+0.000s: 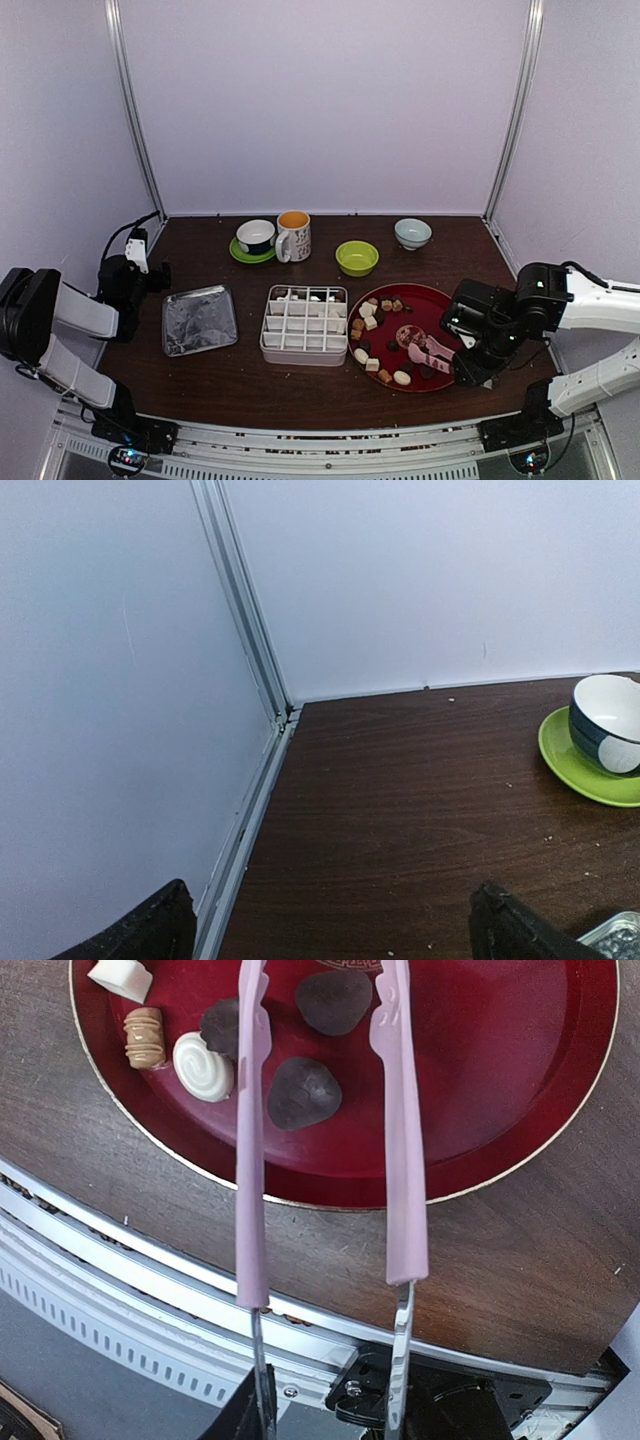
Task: Pack the chocolate
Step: Pick up the fake chocolate from the plate.
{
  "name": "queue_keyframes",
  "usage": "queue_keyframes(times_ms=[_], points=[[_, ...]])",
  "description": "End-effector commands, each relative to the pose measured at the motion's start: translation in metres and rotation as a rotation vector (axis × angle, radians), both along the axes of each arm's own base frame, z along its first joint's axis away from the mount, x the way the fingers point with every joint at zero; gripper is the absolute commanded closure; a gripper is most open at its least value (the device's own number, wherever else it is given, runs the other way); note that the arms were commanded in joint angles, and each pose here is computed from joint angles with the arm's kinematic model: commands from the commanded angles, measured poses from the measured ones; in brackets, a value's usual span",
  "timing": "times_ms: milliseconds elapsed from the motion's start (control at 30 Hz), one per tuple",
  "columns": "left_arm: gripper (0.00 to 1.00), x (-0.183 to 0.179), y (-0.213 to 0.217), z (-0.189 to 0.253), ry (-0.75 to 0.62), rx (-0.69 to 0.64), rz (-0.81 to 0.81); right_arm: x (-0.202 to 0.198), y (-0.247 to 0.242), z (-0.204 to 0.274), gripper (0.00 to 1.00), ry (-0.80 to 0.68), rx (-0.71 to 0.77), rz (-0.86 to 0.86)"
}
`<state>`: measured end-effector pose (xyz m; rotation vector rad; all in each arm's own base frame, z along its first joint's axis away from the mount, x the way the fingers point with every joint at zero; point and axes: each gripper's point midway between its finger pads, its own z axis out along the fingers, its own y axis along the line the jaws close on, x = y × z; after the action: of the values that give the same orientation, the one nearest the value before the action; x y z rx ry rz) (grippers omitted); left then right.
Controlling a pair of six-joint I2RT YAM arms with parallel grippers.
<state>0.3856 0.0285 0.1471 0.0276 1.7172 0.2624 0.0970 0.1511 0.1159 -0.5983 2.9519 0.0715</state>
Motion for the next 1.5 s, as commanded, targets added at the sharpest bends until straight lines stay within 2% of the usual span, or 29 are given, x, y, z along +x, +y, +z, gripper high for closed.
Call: queue_keyframes(times_ms=[0,533,833,1067,1467], points=[[0.02,0.003,0.001,0.018,-0.067,0.009,-0.002,0.004,-0.005,-0.007,0.64,-0.017,-0.032,-0.002],[0.02,0.003,0.002,0.018,-0.067,0.010,-0.001,0.012,0.001,-0.009,0.69,-0.035,-0.056,0.019],[0.02,0.003,0.002,0.018,-0.066,0.010,-0.001,0.027,0.008,0.020,0.75,-0.124,-0.009,0.019],[0.02,0.003,0.002,0.018,-0.067,0.010,-0.001,0.043,0.042,0.047,0.78,-0.177,0.082,0.075],[0.02,0.003,0.002,0.018,-0.066,0.009,-0.001,0.071,0.143,0.073,0.79,-0.215,0.327,0.196]])
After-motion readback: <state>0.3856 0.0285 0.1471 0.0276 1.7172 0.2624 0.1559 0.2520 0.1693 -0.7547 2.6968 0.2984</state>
